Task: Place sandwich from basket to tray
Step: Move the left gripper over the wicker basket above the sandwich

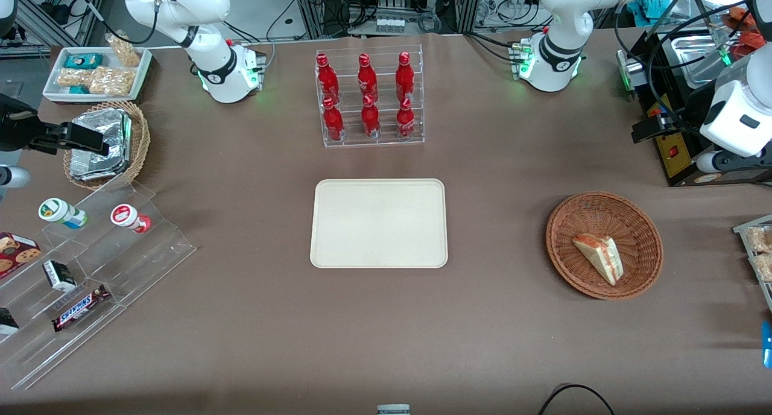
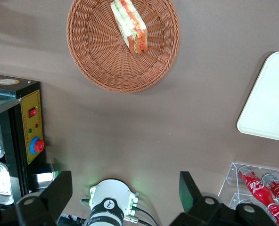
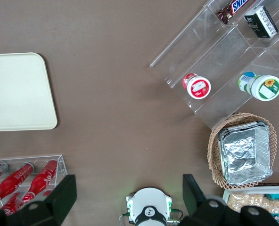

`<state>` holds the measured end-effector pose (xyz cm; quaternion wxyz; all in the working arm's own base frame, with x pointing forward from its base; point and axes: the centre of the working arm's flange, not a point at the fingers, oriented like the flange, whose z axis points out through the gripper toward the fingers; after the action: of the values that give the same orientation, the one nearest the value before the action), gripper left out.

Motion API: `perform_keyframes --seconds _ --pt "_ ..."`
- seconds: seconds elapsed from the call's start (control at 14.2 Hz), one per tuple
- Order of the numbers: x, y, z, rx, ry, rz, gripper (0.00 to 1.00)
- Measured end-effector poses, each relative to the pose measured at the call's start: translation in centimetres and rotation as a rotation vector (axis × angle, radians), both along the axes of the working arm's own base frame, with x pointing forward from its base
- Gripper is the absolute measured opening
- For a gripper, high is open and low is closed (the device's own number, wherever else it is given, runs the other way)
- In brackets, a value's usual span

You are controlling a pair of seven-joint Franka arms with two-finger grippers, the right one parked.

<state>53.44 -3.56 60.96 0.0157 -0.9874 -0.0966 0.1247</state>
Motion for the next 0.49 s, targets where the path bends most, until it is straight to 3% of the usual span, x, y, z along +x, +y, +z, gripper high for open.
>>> perform_keyframes --seconds 0.49 --pt "-0.01 0.19 -0.21 0.0 0.012 0.003 1.0"
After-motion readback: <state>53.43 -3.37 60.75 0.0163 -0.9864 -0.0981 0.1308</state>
